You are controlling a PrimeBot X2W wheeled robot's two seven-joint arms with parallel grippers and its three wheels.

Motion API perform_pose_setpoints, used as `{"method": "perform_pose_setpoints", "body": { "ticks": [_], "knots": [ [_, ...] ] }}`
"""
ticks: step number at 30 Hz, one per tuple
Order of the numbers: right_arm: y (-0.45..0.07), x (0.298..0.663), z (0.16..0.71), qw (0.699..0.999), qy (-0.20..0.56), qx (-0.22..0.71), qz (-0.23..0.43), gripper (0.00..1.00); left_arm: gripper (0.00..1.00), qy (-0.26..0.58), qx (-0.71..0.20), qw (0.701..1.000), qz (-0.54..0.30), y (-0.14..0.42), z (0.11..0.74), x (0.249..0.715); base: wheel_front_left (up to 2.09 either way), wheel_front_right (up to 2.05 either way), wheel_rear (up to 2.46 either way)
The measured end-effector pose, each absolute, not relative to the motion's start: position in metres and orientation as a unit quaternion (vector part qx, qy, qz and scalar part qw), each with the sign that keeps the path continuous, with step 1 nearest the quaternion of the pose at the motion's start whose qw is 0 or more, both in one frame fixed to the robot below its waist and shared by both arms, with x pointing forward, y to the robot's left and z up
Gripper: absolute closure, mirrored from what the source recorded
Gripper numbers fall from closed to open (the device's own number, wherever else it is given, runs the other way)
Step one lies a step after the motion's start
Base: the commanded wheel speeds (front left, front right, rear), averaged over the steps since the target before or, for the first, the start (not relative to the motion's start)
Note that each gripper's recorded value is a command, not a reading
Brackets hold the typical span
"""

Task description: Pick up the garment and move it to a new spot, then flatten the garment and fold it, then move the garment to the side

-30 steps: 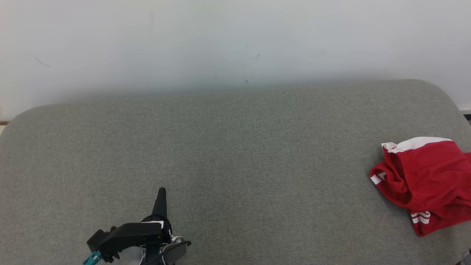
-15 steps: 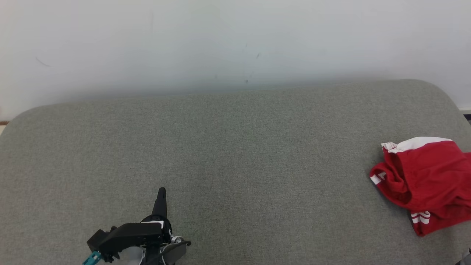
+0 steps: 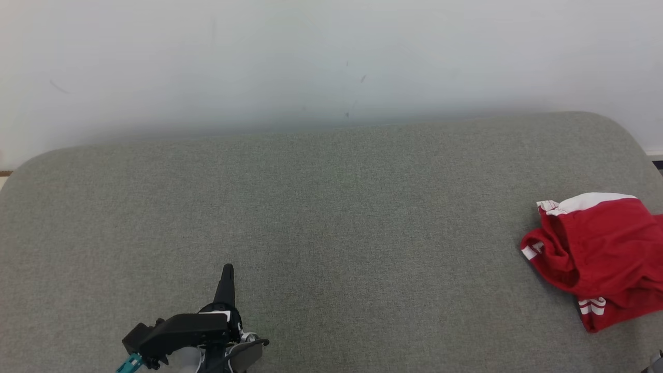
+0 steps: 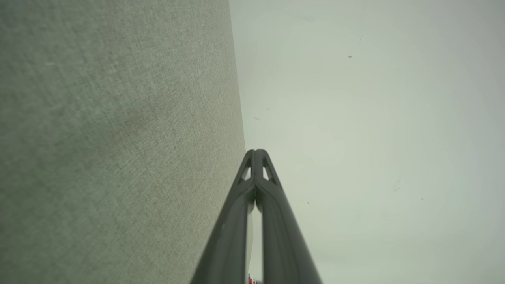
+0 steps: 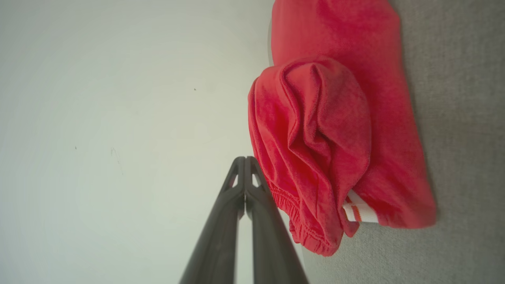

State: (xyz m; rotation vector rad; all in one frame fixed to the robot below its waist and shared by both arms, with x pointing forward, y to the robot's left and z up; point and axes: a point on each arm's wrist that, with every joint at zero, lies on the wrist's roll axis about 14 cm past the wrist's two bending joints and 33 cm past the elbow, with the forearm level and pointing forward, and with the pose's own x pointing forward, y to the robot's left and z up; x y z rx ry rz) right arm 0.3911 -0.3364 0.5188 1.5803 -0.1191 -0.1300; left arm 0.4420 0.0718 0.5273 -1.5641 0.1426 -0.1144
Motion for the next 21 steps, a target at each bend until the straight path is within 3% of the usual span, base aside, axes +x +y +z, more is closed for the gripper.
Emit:
{"method": "perform_pose_setpoints", "body": {
  "ticks": [21],
  "knots": [
    [-0.3364,0.391,0.5187,0.701,-0.053,0.709,-0.058,1.0,1.0,0.064,-0.704,0.706,-0.052,0.0718,0.5273,0.442,0.0,0.0,0.0]
  ]
}}
